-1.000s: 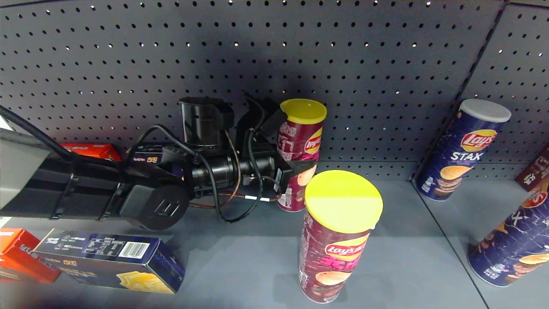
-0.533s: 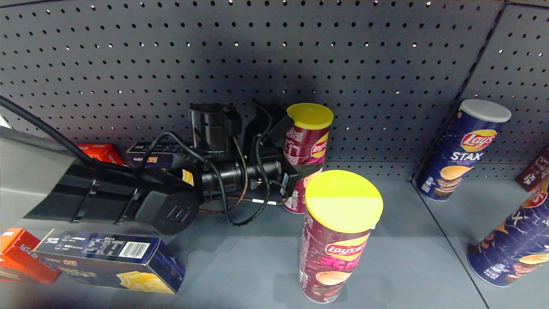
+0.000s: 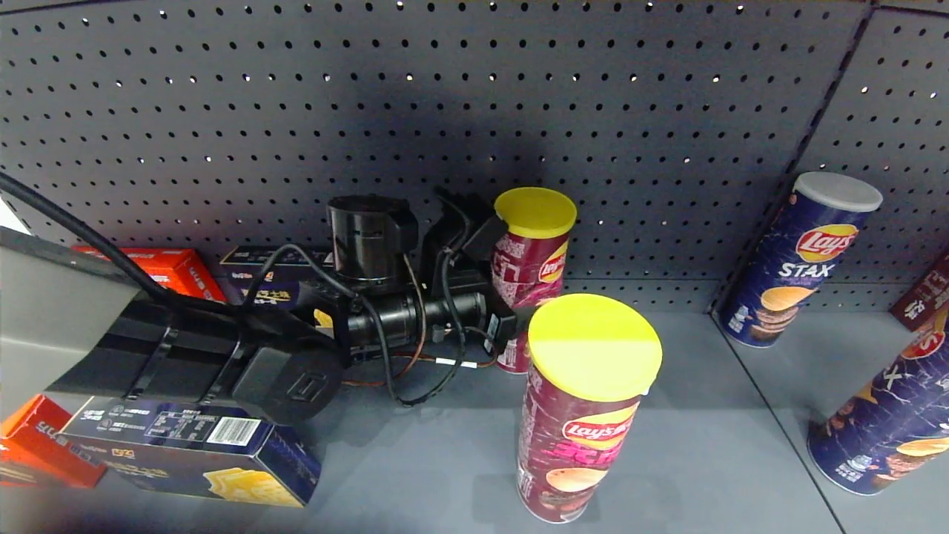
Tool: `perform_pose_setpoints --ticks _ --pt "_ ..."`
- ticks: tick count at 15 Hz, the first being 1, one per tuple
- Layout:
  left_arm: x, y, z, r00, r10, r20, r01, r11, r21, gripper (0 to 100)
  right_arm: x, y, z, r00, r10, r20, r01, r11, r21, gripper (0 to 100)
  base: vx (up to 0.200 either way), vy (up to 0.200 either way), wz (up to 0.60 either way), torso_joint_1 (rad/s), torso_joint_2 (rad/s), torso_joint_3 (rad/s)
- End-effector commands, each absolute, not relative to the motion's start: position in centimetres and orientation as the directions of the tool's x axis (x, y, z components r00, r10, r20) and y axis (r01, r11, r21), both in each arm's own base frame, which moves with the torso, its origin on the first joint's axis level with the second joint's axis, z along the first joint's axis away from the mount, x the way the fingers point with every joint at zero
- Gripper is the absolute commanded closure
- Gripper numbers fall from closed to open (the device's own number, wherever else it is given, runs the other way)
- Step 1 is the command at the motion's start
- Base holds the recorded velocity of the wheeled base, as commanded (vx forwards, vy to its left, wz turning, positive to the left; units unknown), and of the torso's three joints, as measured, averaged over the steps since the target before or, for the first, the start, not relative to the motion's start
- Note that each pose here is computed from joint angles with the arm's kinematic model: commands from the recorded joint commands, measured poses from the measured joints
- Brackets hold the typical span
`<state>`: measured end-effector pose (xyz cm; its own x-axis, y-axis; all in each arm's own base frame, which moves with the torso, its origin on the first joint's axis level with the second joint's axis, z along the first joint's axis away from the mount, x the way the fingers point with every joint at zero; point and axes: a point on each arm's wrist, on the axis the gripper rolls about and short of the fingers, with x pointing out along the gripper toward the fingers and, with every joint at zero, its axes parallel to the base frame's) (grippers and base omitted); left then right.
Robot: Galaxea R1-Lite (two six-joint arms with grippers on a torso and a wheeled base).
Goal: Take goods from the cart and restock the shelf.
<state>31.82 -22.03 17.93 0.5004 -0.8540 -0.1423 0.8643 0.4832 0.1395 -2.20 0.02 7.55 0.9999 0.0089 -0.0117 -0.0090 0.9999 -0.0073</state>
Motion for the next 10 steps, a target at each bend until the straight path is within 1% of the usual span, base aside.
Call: perform_pose_setpoints --ticks 1,3,4,6,8,10 --pt "31.6 -21.8 18.0 0.503 -0.852 -0.147 0.863 0.486 0.137 0 -2.2 0.0 7.6 1.0 0.009 -0.012 -0.009 1.0 -0.008 0 0.0 0.0 0.0 0.0 0.0 0.0" --pt "30.5 -21.1 19.3 0.507 -0.853 -0.122 0.859 0.489 0.15 0 -2.2 0.0 7.6 1.0 0.009 -0.011 -0.009 1.0 -0.008 0 0.0 0.0 0.0 0.0 0.0 0.0" --pt "30.3 -21.0 19.4 0.507 -0.853 -0.122 0.859 0.489 0.15 0 -2.2 0.0 7.6 1.0 0.009 -0.011 -0.009 1.0 -0.008 0 0.0 0.0 0.0 0.0 0.0 0.0" --pt "28.2 -19.6 20.2 0.514 -0.849 -0.119 0.855 0.496 0.153 0 -2.2 0.0 7.6 1.0 0.009 -0.012 -0.009 1.0 -0.008 0 0.0 0.0 0.0 0.0 0.0 0.0" --pt "27.5 -19.0 20.6 0.526 -0.842 -0.115 0.847 0.508 0.155 0 -2.2 0.0 7.6 1.0 0.009 -0.012 -0.009 1.0 -0.008 0 0.0 0.0 0.0 0.0 0.0 0.0" --pt "27.2 -18.7 21.1 0.558 -0.823 -0.103 0.826 0.54 0.164 0 -2.2 0.0 7.6 1.0 0.009 -0.012 -0.009 1.0 -0.008 0 0.0 0.0 0.0 0.0 0.0 0.0"
